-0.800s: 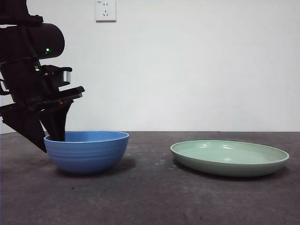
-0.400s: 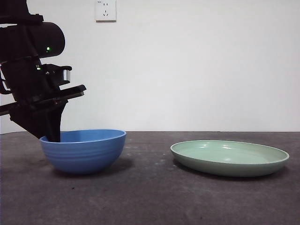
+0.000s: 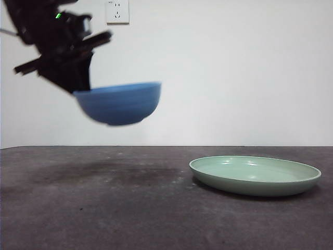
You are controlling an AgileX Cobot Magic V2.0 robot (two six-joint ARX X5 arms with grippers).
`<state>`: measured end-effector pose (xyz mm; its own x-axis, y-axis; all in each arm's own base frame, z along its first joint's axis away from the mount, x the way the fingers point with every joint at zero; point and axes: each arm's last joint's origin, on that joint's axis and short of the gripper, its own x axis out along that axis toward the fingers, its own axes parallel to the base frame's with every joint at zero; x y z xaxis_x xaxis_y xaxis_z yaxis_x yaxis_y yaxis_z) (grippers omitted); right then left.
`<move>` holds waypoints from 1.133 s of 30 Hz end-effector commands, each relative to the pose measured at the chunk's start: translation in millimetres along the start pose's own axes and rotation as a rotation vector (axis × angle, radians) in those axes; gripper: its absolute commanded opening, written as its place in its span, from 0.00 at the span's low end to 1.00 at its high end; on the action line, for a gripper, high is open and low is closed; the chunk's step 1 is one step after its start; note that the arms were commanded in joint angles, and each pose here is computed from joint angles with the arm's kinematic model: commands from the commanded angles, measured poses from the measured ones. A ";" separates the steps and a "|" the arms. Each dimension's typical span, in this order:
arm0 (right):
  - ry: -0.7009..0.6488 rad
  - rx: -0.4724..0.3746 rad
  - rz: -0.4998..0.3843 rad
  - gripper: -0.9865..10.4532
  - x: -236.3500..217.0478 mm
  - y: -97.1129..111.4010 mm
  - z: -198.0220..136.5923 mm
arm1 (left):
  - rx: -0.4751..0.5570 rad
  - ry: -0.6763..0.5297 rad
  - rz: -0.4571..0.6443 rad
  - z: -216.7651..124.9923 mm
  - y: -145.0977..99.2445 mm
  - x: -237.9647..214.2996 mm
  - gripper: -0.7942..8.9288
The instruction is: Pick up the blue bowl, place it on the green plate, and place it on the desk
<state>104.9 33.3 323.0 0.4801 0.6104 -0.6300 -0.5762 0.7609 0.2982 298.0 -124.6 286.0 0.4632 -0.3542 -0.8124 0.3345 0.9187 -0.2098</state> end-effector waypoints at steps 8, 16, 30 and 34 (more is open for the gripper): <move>-0.020 0.004 0.003 0.43 -3.0 1.8 4.5 | 0.092 -0.138 -0.133 28.9 -62.6 -16.0 0.09; -0.019 0.012 0.004 0.43 -3.0 2.0 4.4 | 0.132 -0.092 -0.182 40.6 -99.6 22.5 0.09; -0.016 0.020 0.004 0.43 -5.1 3.6 1.9 | 0.191 0.042 -0.186 54.4 -145.1 127.7 0.09; -0.021 0.018 0.004 0.43 -6.3 4.4 1.2 | 0.195 0.074 -0.180 52.5 -149.1 149.3 0.09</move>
<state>100.2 32.5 324.1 0.4858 0.6118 -0.6242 -0.5623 0.7655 0.3127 358.4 -313.7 222.8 0.3127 -0.4717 -0.8245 0.5502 0.7975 -0.2476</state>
